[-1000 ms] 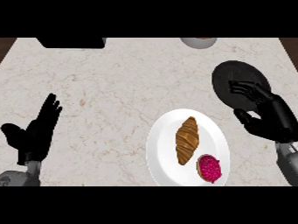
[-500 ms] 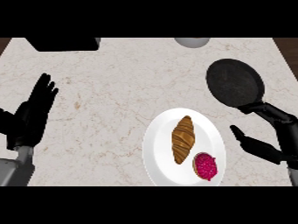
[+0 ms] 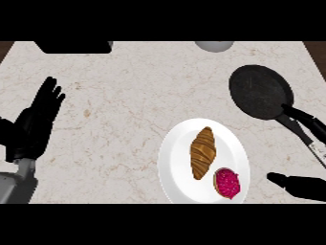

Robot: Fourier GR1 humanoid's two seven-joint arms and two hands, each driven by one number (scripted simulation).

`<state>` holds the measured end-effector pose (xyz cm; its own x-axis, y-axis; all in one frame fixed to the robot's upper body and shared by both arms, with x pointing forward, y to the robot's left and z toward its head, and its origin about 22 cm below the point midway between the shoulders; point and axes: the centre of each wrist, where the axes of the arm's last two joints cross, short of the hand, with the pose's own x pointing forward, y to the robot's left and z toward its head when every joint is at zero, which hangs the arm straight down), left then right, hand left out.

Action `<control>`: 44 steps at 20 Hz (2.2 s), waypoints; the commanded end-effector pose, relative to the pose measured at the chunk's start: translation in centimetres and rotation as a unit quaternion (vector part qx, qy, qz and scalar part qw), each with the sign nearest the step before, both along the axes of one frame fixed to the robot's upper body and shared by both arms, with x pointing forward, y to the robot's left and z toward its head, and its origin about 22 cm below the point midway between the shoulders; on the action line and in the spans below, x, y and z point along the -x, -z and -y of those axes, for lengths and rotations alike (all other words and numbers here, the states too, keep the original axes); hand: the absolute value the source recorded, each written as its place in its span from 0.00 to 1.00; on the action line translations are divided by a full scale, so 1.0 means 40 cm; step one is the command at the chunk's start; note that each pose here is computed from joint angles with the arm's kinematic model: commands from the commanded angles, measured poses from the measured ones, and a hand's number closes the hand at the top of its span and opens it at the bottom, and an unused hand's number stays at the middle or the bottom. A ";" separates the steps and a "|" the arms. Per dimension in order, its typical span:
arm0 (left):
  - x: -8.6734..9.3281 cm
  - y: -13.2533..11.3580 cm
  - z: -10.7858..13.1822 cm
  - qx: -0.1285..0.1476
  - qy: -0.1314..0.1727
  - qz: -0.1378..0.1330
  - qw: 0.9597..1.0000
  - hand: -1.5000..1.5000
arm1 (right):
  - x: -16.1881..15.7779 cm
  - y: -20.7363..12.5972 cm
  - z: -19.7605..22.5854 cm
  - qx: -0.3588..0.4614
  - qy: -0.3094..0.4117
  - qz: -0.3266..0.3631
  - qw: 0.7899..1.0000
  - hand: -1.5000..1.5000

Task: Pick the croissant from the plate and place it in the pan

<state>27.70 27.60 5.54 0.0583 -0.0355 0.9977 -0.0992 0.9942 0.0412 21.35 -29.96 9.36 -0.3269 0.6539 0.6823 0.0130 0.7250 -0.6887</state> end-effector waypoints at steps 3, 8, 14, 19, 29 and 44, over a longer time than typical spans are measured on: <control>-0.022 -0.022 -0.025 0.003 0.014 0.004 1.000 0.50 | -0.006 -0.104 -0.073 0.131 -0.016 -0.052 0.990 0.00; 0.005 -0.031 0.041 -0.004 0.023 0.004 1.000 0.50 | -0.099 -0.130 -0.129 0.217 -0.002 -0.093 0.972 0.00; -0.039 0.005 0.020 -0.007 0.009 0.006 1.000 0.50 | -0.085 -0.103 -0.215 0.303 -0.063 -0.226 0.924 0.00; -0.030 0.001 0.012 -0.002 0.015 0.003 1.000 0.50 | -0.122 -0.117 -0.284 0.349 -0.084 -0.266 0.895 0.00; 0.005 0.007 0.016 0.005 -0.004 0.002 1.000 0.50 | -0.047 -0.075 -0.409 0.446 -0.049 -0.227 0.865 0.00; -0.026 -0.014 0.044 0.003 0.003 0.009 1.000 0.50 | -0.130 -0.069 -0.516 0.453 -0.027 -0.254 0.854 0.00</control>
<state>28.26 26.63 5.91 0.0460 -0.0338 0.9984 -0.0871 0.9955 0.0378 25.32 -10.24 11.35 -0.2388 0.9707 0.0278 -0.4552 -0.0866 -0.8862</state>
